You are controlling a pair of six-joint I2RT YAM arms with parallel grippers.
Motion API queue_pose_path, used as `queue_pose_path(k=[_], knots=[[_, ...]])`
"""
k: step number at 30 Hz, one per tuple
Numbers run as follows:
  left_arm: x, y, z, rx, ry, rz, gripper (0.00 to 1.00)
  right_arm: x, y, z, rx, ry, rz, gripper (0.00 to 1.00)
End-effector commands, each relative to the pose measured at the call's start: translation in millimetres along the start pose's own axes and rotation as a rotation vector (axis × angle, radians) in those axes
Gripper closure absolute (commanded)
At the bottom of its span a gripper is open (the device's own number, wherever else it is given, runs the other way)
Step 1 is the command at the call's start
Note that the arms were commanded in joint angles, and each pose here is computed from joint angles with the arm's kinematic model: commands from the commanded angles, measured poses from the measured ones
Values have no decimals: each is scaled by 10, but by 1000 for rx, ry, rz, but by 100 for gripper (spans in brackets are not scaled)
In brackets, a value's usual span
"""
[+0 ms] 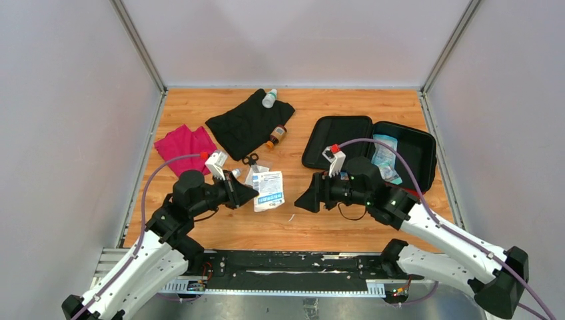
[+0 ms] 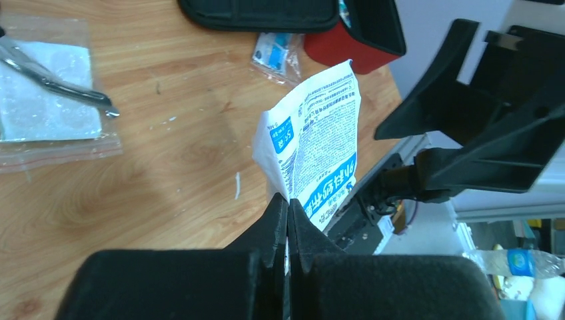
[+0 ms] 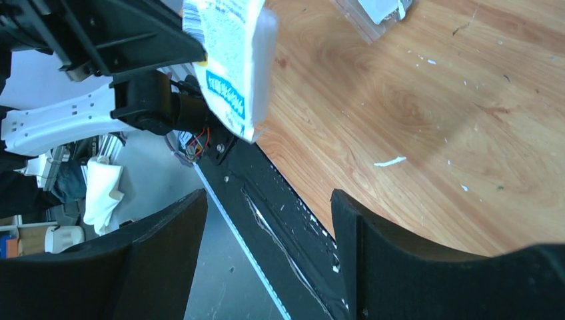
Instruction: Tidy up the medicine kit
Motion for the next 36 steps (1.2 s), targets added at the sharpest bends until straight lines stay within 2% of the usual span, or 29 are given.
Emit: queue_pose_path(k=[1,7,13,16,22,24,25,27,30,32,36], knots=[[-48,-55,-169,-33,90,6,100,170,-108,126,13,-29,-74,27],[-19,-44,-179,-74,110,-18,100,366,-182,202,45,-47,-83,28],[98,-35,-162,-102,133,-28,100,614,-258,264,63,-65,-58,34],[159,-39,-144,-104,133,-25,100,716,-267,256,79,-74,-50,40],[242,-76,-119,-103,119,-17,100,781,-368,207,55,-19,-94,67],[275,-68,-56,-112,70,-6,99,754,-419,170,36,13,-135,81],[287,-68,-24,-110,46,0,93,729,-438,146,27,30,-156,88],[321,-102,16,-98,11,-1,71,676,-506,87,8,76,-216,99],[365,-209,96,-52,-67,-4,47,474,-707,-77,-12,210,-292,100],[389,-286,170,-4,-134,5,36,275,-881,-187,-22,312,-339,100],[410,-405,324,111,-263,61,23,-285,-1295,-601,5,567,-450,100]])
Point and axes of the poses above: each gripper's point midway between its finger pads, its own x axis out along the fingers, its own z axis along the line the jaws close on, y = z × x, the point moved 5 cm from there along -x, back along the fingers, and after that the axes turned 14 degrees about x, right-handed, at the moved point
